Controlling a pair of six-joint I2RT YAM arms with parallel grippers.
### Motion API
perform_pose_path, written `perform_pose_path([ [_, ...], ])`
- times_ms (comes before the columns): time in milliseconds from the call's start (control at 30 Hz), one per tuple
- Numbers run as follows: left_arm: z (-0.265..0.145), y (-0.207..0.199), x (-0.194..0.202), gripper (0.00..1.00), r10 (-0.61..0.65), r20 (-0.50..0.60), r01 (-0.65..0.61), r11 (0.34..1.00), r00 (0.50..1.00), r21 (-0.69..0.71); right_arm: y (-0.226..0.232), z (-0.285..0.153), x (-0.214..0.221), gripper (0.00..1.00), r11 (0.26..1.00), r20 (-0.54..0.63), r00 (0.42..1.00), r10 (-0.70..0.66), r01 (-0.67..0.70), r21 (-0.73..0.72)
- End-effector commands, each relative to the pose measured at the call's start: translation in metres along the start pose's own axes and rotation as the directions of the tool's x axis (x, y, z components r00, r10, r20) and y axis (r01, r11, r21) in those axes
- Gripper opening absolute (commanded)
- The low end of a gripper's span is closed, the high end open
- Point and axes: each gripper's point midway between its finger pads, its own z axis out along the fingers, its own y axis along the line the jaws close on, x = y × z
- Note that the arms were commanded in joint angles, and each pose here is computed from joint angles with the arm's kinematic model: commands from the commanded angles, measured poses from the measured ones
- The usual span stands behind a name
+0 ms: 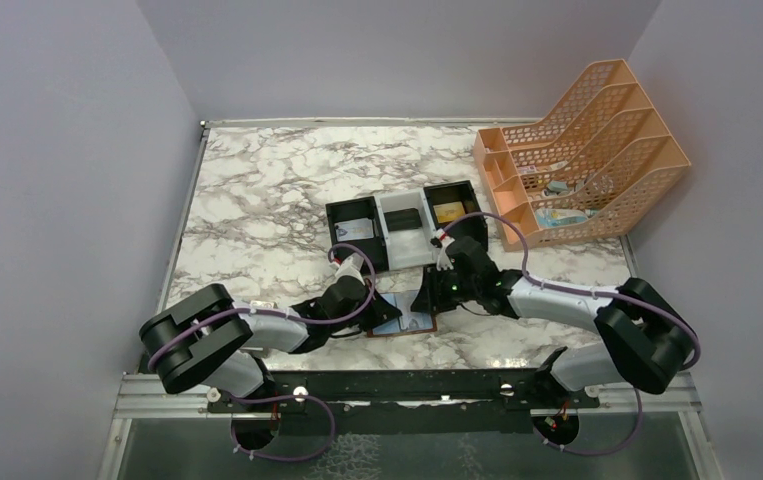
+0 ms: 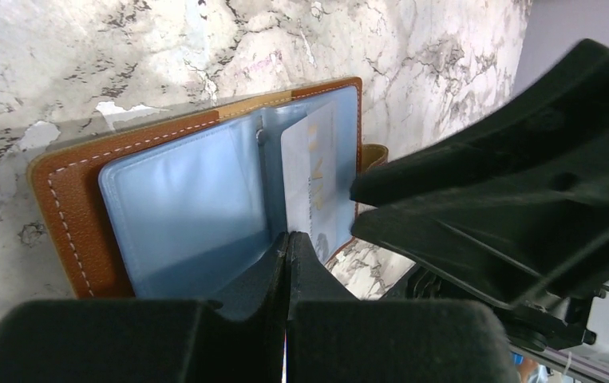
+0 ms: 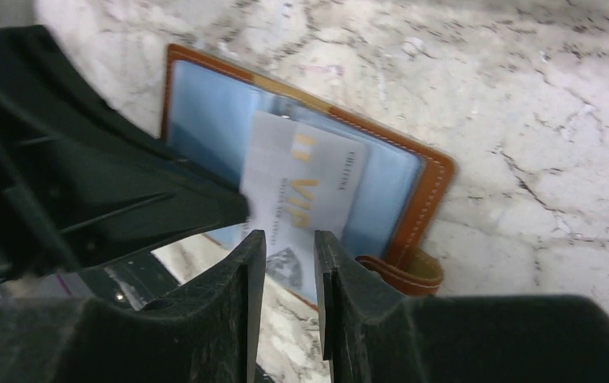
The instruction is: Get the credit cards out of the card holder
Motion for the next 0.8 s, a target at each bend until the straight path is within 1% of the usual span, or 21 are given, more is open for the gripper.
perform_pose_path([
  [0,-0.003,-0.002,-0.005,0.00,0.008,0.033,-0.008,1.000,0.999,0.015,-0.027,0.006,0.003,0.30,0.991,-0.020,1.000,0.009,-0.007,0.132],
  [33,-0.003,-0.002,-0.006,0.01,0.007,0.034,-0.007,1.000,0.999,0.014,-0.031,0.007,0.006,0.30,0.989,-0.026,1.000,0.011,-0.008,0.147],
  [100,-0.003,-0.003,-0.006,0.14,0.008,0.035,-0.009,1.000,0.999,0.017,-0.037,0.007,0.013,0.30,0.987,-0.035,0.999,0.017,-0.011,0.159],
  [167,-0.002,-0.004,-0.006,0.24,0.006,0.033,-0.007,1.000,0.999,0.017,-0.041,0.006,0.018,0.30,0.985,-0.039,0.999,0.027,-0.020,0.172],
  [200,0.000,-0.005,-0.006,0.27,0.007,0.028,-0.008,1.000,1.000,0.018,-0.044,0.006,0.020,0.30,0.983,-0.041,0.999,0.032,-0.025,0.180],
  [267,0.002,-0.009,-0.004,0.30,0.014,0.012,-0.014,1.000,1.000,0.025,-0.047,0.006,0.024,0.30,0.981,-0.040,0.998,0.045,-0.037,0.189],
  [567,0.009,-0.019,0.002,0.29,-0.012,-0.019,0.014,0.997,1.000,0.074,-0.050,0.005,0.024,0.30,0.979,-0.027,0.998,0.049,-0.043,0.198],
  [667,0.012,-0.013,0.005,0.26,-0.028,-0.029,0.030,0.998,0.999,0.061,-0.049,0.004,0.022,0.30,0.980,-0.020,0.999,0.045,-0.041,0.197],
  [767,0.011,-0.008,0.006,0.19,-0.046,-0.020,0.047,0.998,0.999,0.051,-0.049,0.003,0.021,0.30,0.980,-0.017,0.999,0.037,-0.033,0.198],
])
